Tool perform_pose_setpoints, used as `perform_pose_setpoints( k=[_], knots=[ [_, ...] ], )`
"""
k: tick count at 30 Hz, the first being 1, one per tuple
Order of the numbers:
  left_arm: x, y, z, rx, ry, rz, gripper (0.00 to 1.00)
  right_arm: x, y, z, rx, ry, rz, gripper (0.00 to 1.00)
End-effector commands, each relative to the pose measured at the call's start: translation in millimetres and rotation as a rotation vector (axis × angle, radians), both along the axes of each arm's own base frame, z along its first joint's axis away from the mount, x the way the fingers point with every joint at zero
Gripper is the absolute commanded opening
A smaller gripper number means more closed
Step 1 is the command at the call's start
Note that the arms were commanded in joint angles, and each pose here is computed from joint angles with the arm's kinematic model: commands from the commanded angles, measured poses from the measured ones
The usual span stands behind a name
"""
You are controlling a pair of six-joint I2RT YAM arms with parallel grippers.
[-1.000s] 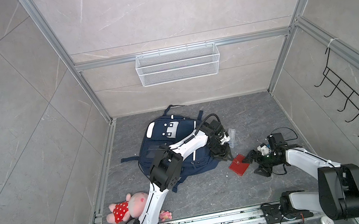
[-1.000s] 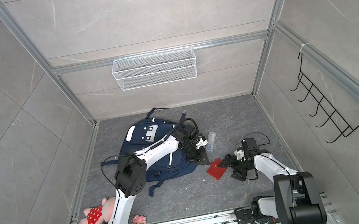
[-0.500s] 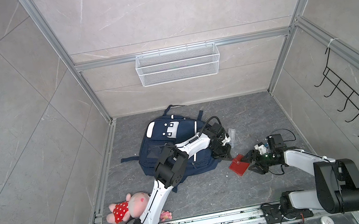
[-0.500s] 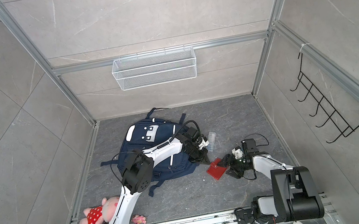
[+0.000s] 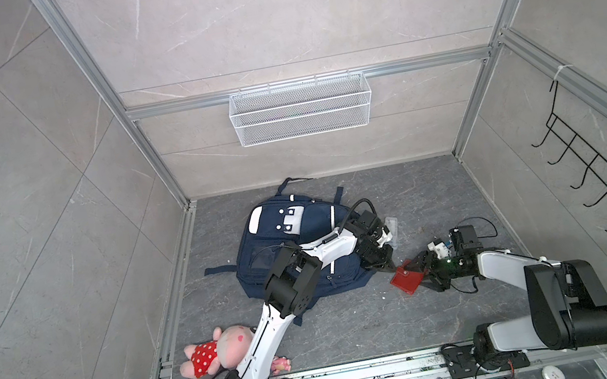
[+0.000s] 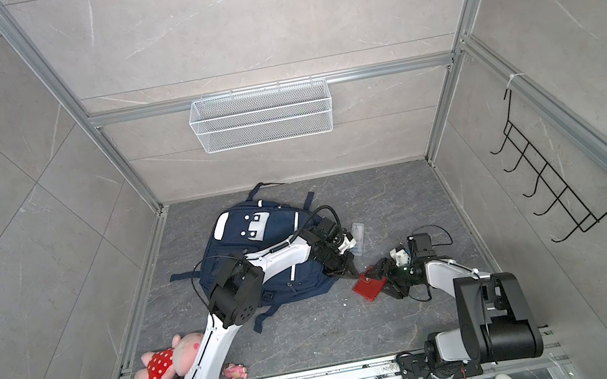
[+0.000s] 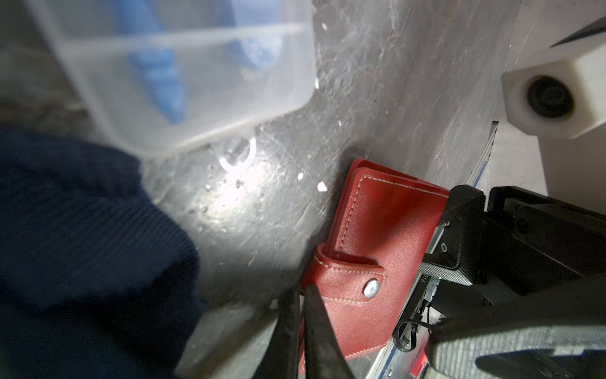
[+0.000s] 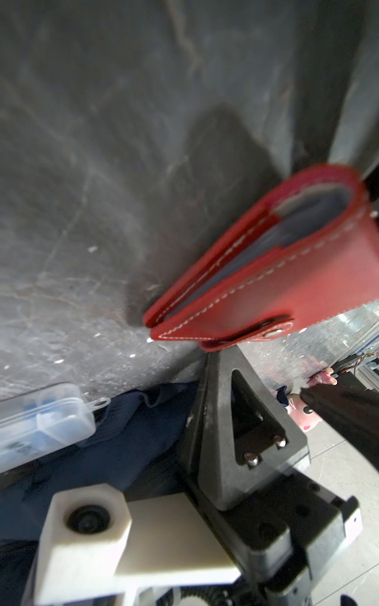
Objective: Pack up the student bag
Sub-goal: 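Lower the right gripper onto the red wallet and close on it, then lift the red wallet off the floor with the right gripper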
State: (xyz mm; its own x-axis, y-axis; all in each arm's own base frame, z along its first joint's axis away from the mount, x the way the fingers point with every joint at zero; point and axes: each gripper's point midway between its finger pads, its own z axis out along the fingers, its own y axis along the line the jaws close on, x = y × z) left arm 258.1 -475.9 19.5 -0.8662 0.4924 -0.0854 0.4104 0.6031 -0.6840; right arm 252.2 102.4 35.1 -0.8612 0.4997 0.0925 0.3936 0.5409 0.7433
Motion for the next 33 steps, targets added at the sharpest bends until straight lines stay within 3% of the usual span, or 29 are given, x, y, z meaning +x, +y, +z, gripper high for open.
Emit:
perform_pose_setpoints(
  k=[1, 6, 18, 25, 30, 33],
  knots=[
    [-13, 5, -31, 0.060, 0.010, -0.007, 0.10, 0, -1, -13, -0.029, -0.006, 0.001, 0.70],
    [-11, 3, -28, 0.044, 0.006, 0.004, 0.08, -5, -2, -2, -0.080, -0.030, 0.087, 0.69],
    [-13, -6, -5, -0.053, -0.012, -0.005, 0.08, 13, -18, 5, -0.162, -0.080, -0.015, 0.46],
    [-12, -11, 5, -0.097, -0.025, -0.017, 0.07, 27, -20, -1, -0.151, -0.093, -0.066, 0.44],
    [-11, -13, 10, -0.111, -0.036, -0.031, 0.06, 30, -20, 5, -0.162, -0.125, -0.054, 0.27],
    [0, -19, 60, -0.194, -0.130, -0.037, 0.06, 29, -20, 10, -0.172, -0.148, -0.039, 0.13]
  ],
)
